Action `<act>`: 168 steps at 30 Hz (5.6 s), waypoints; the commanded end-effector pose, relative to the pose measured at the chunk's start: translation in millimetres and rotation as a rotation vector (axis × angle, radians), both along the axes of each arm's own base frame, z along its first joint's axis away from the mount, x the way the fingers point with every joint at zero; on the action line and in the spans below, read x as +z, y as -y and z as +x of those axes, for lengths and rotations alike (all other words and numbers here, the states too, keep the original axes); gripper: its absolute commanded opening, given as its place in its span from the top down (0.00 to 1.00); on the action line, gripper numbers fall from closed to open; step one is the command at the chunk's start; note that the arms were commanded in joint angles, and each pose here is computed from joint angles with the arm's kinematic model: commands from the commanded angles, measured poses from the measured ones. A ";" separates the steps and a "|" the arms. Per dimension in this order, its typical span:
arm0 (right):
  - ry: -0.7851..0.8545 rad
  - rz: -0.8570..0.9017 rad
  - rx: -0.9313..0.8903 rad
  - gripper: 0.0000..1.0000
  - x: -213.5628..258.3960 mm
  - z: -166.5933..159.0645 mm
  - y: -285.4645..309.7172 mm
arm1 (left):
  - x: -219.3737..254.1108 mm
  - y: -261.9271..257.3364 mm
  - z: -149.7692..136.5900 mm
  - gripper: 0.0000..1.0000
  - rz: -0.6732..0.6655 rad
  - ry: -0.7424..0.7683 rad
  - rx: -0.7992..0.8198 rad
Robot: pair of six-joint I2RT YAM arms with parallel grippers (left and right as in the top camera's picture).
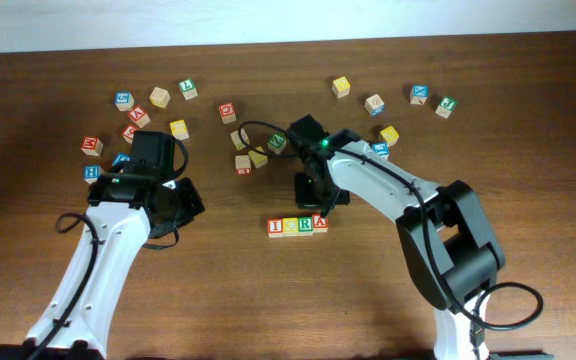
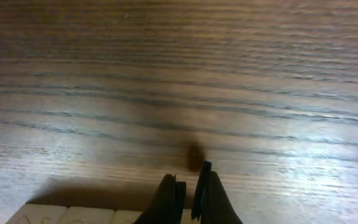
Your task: Spell out ICRA
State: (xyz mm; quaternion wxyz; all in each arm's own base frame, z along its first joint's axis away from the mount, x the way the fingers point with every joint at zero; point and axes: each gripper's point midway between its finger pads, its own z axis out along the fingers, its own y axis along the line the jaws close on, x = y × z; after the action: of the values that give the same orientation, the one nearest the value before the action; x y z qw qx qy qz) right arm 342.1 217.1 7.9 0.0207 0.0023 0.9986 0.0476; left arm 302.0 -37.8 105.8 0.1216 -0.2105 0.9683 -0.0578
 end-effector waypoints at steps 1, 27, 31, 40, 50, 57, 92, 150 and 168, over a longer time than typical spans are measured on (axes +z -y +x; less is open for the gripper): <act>-0.034 -0.035 0.013 0.96 -17.6 -10.6 -1.2 | -4.8 -3.6 -2.6 1.00 0.017 -0.015 -0.009; -0.081 -0.029 0.040 0.96 -19.4 -21.3 -1.7 | -5.5 -3.8 -2.6 1.00 0.019 -0.014 -0.009; -0.091 -0.035 0.040 0.96 -19.4 -23.6 -0.1 | -5.5 -3.9 -2.5 1.00 0.019 -0.014 -0.009; -0.084 -0.009 0.041 0.96 -19.1 -21.2 -5.5 | -5.5 -3.9 -2.6 1.00 0.020 -0.014 -0.009; -0.055 0.002 -0.010 0.96 1.5 15.1 27.7 | -7.9 -4.1 -4.4 1.00 0.020 -0.021 -0.009; -0.254 -0.017 -0.082 0.96 21.1 -4.4 92.0 | -24.5 4.1 -6.5 1.00 0.022 -0.077 -0.063; -0.285 0.095 0.036 0.96 2.5 -36.7 23.5 | -62.5 39.7 -9.2 1.00 0.003 -0.175 -0.167; -0.330 0.101 0.026 0.96 4.7 -46.2 25.0 | -98.0 134.2 -16.6 1.00 -0.232 -0.219 -0.369; -0.334 0.107 0.024 0.96 5.1 -46.6 24.4 | -97.4 135.6 -17.3 1.00 -0.243 -0.222 -0.370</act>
State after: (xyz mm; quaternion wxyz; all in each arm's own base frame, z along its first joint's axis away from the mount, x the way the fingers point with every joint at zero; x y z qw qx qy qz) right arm 300.0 190.7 16.1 -0.1362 -0.0042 0.9858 0.0978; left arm 288.4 -171.7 11.7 -0.0157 -0.0553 0.9845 -0.1658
